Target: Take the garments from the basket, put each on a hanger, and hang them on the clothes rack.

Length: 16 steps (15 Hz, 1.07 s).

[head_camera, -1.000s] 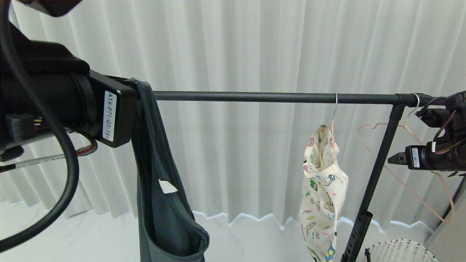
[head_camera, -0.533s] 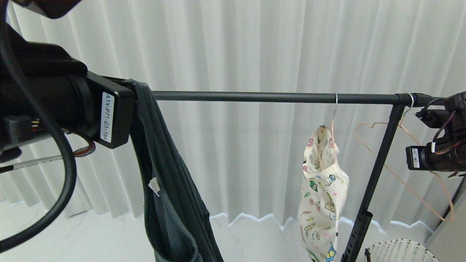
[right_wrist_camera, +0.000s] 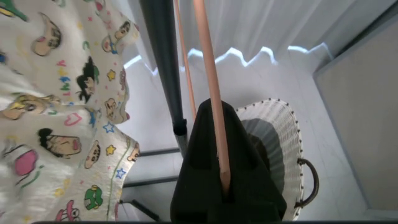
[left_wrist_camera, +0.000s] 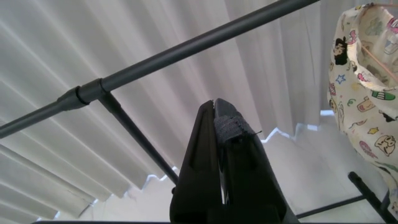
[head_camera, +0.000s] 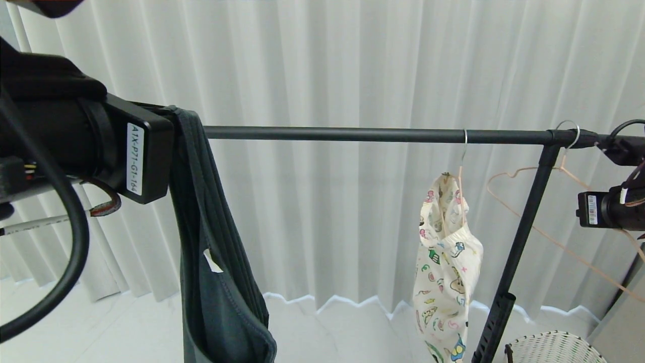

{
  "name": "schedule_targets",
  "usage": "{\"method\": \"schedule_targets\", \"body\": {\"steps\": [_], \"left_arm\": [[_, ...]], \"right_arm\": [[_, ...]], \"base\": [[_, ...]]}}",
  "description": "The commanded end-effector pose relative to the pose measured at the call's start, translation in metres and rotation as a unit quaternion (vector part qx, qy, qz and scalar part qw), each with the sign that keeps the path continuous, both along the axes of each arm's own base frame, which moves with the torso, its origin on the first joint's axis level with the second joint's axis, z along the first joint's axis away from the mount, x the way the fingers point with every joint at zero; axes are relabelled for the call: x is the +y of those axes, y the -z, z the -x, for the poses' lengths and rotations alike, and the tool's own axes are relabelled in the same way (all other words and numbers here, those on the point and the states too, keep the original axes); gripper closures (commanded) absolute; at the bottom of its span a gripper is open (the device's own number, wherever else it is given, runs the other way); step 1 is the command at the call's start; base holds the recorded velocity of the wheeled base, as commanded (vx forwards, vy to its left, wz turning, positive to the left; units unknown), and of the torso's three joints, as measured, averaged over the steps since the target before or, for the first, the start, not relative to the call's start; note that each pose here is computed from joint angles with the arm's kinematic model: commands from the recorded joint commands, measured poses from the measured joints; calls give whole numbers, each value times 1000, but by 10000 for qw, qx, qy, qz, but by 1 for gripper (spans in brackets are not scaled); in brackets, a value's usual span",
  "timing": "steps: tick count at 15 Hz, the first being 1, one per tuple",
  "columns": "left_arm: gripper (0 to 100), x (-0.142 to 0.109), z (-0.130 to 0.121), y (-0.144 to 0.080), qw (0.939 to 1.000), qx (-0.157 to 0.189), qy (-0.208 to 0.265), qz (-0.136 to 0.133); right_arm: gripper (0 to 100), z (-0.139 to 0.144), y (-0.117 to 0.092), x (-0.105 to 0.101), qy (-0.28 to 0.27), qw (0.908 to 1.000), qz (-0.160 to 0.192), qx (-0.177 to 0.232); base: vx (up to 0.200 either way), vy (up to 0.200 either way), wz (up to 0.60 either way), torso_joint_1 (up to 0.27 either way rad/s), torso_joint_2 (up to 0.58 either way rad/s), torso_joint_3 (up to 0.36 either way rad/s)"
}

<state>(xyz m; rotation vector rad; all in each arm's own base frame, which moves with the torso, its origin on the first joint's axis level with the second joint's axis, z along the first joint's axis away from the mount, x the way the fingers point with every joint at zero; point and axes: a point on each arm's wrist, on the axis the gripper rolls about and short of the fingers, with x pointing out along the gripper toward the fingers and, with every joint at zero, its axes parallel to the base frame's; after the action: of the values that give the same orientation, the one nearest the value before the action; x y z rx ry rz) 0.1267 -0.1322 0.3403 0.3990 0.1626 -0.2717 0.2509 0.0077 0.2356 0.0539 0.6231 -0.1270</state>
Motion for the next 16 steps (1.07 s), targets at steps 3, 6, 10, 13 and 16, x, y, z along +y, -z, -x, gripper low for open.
{"method": "schedule_targets", "body": {"steps": [3,6,10,13,16], "left_arm": [[100,2,2,-2,10000,-35,-2,39],[100,2,2,-1,10000,-36,-10,38],[100,3,1,0,9999,-35,-100,9],[100,4,1,3,9998,-21,-174,-40],[100,4,1,11,9997,78,-197,-116]], "right_arm": [[100,19,-18,0,-15,9992,-11,-396],[100,43,-21,-1,-19,9985,-11,-541],[100,84,-15,-3,-35,9977,22,-682],[100,112,-8,-5,-73,9970,66,-767],[100,124,-12,-5,-91,9954,92,-947]], "base": [[0,0,0,0,0,0],[0,0,0,0,0,0],[0,0,0,0,0,0],[-200,0,0,4,9,5],[-200,0,0,1,1,4]]}}
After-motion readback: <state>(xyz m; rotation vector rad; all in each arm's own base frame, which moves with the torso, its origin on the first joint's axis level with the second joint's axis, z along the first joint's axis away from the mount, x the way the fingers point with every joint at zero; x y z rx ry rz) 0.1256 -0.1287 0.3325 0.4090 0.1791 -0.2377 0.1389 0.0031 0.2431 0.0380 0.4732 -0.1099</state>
